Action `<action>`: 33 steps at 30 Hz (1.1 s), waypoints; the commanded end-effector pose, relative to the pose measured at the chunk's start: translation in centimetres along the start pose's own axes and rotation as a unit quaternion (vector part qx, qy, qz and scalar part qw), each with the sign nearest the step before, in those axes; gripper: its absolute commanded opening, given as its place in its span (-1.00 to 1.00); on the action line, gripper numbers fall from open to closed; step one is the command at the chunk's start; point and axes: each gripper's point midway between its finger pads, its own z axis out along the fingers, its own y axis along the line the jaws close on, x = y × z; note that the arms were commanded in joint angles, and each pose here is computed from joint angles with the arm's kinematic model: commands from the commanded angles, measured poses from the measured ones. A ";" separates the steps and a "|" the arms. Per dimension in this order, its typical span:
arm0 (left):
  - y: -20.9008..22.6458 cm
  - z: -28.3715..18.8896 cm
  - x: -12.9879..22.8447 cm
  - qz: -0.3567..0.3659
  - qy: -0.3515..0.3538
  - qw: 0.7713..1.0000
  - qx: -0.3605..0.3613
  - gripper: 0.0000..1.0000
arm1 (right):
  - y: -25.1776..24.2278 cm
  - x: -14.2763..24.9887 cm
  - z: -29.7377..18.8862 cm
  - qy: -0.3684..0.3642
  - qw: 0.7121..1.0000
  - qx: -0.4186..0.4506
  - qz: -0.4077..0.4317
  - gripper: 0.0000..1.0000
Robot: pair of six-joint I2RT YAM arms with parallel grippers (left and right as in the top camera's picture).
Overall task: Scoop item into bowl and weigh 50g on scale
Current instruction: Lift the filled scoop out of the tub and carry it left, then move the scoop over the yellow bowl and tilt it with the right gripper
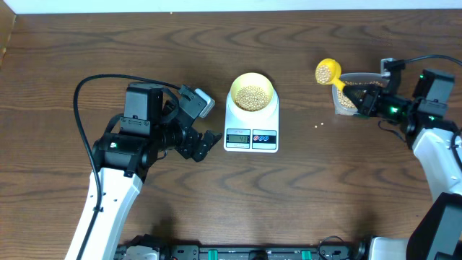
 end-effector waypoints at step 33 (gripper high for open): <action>-0.2 0.2 0.1 0.006 0.002 1.000 0.006 0.79 | 6.9 3.8 6.7 0.060 0.997 -0.019 -0.036 -0.98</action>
